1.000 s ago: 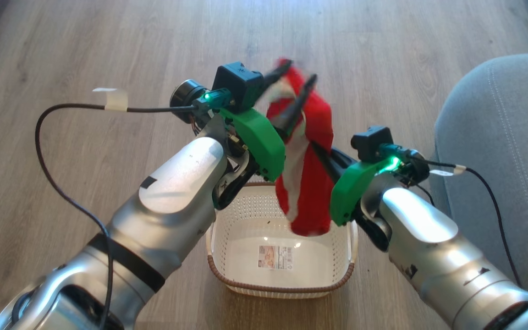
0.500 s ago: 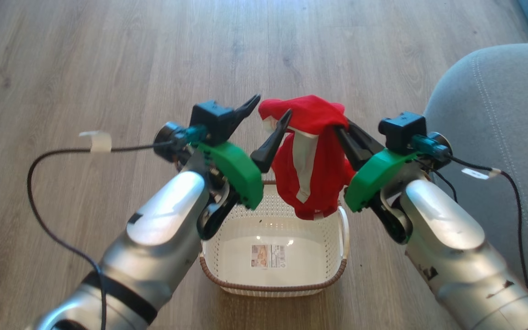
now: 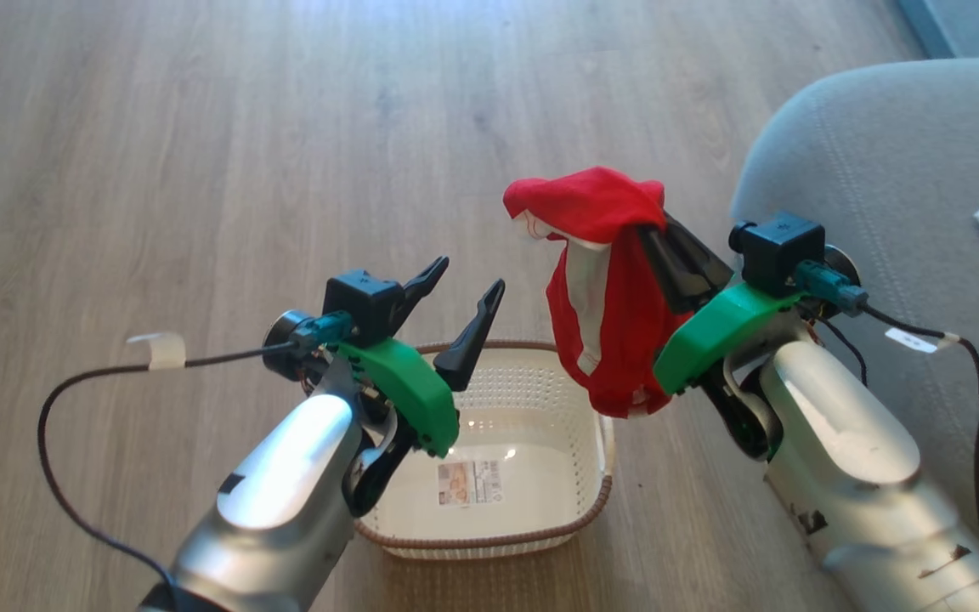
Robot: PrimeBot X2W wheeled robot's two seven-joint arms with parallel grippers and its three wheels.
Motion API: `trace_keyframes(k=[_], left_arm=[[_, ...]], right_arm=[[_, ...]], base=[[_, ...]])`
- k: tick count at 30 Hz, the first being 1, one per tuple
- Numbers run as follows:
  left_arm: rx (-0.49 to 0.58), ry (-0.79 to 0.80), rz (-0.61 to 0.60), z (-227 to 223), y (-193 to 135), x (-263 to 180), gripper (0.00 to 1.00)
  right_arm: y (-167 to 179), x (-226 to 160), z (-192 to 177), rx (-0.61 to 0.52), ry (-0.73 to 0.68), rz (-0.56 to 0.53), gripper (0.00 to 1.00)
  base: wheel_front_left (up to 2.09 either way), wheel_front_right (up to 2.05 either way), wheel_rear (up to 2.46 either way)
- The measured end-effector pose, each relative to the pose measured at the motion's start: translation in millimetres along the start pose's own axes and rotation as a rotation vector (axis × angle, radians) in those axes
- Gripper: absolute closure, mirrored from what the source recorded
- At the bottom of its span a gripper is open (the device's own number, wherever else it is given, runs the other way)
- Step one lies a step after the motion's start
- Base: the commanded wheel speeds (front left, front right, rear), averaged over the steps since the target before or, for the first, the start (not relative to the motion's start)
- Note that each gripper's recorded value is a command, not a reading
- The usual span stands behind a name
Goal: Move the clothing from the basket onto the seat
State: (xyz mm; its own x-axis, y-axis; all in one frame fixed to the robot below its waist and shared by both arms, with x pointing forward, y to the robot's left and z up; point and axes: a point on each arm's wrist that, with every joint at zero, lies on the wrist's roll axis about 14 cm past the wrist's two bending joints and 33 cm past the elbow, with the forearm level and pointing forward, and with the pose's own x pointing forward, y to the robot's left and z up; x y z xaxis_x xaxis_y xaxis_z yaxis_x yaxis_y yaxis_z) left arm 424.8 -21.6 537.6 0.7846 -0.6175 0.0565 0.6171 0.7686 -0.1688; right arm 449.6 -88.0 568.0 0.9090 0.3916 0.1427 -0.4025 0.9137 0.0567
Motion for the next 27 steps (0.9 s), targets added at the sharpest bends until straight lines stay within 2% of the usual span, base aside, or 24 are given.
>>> trace_keyframes(k=[15,20,21,27], left_arm=[[-0.006,-0.015,-0.183,-4.1,-62.3,27.8,0.0],[-0.009,-0.011,-0.286,-6.5,-97.5,41.4,0.0],[-0.009,-0.013,-0.33,-6.8,-113.4,46.0,0.0],[-0.006,-0.006,-0.46,-10.7,-160.9,53.6,0.0]], right_arm=[[-53.3,-52.3,28.8,-0.046,-0.064,-0.172,1.0],[-77.8,-81.4,39.9,-0.068,-0.083,-0.261,1.0],[-88.3,-95.0,45.0,-0.08,-0.092,-0.3,1.0],[-118.8,-141.2,61.8,-0.109,-0.127,-0.429,1.0]], base=[[0.0,0.0,0.0],[0.0,0.0,0.0],[0.0,0.0,0.0],[0.0,0.0,0.0]])
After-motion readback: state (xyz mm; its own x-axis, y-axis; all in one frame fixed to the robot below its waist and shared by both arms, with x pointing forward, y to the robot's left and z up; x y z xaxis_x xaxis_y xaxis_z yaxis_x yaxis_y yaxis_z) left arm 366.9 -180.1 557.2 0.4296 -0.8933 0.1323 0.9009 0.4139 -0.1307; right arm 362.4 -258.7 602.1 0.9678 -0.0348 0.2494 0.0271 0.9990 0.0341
